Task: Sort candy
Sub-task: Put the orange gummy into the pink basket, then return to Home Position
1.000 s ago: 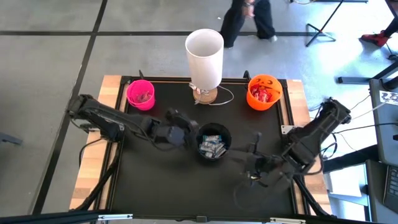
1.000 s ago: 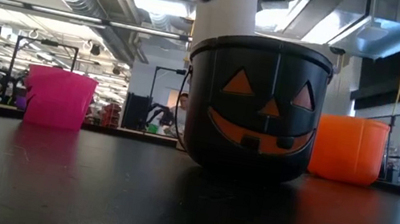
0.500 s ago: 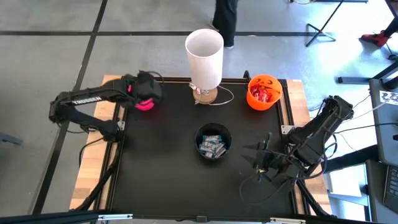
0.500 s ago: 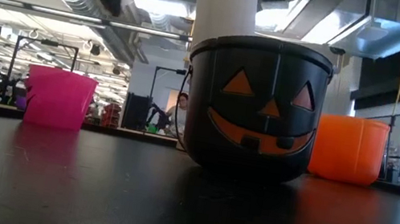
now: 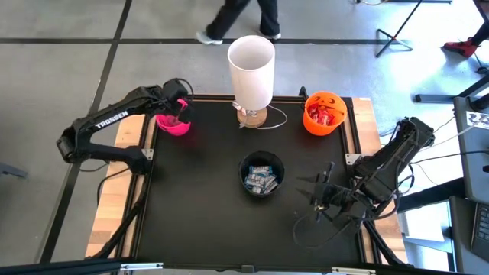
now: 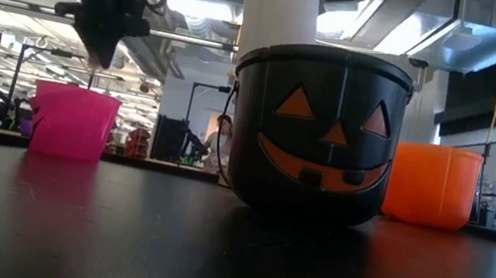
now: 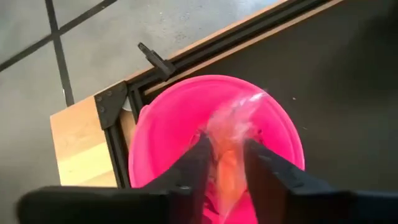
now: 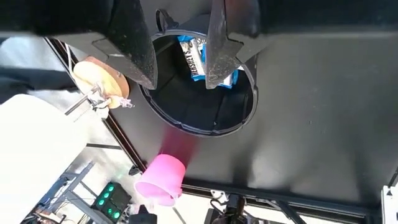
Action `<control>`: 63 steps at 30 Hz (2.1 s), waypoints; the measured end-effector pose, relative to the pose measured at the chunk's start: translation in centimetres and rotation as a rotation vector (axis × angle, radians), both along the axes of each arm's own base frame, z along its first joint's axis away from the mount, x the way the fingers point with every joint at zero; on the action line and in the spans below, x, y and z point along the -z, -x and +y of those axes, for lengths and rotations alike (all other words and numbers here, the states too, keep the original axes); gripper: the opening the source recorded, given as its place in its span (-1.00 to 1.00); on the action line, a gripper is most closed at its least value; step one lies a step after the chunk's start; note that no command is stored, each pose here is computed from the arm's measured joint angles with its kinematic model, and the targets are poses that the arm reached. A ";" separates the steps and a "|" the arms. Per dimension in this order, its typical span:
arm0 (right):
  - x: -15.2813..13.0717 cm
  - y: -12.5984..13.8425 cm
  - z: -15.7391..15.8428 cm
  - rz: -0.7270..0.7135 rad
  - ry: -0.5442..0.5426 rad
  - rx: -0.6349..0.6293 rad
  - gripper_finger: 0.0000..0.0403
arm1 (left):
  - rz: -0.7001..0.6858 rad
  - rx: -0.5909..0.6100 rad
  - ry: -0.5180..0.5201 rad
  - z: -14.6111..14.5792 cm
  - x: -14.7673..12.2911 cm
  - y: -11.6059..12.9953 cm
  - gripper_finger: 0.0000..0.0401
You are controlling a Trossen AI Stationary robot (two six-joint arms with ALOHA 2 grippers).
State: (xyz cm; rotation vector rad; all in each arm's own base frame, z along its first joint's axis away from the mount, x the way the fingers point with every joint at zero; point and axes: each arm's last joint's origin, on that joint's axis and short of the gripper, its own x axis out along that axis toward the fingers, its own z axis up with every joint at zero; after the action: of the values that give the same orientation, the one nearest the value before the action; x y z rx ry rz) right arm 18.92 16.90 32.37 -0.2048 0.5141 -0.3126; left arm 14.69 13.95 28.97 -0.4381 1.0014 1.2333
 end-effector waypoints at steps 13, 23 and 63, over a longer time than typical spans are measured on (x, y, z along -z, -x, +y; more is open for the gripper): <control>-0.5 0.6 -1.4 -0.022 -0.044 0.081 -0.34 | -0.320 0.258 0.041 -1.0 -4.0 -0.7 -0.10; -3.7 2.1 -5.2 -0.114 -0.083 0.123 -0.34 | -0.991 0.909 -0.322 -10.4 -12.0 0.2 -0.56; 9.0 10.3 -12.6 -0.700 -0.132 -0.495 -0.99 | -1.378 1.205 -0.460 -14.5 7.9 3.1 -1.00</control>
State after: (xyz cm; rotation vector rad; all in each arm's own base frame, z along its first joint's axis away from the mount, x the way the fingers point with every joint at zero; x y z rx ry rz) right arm 8.65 4.26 23.40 -0.0783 -0.2150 0.1410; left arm 11.57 -0.53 21.10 -0.1499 -0.2961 -0.1133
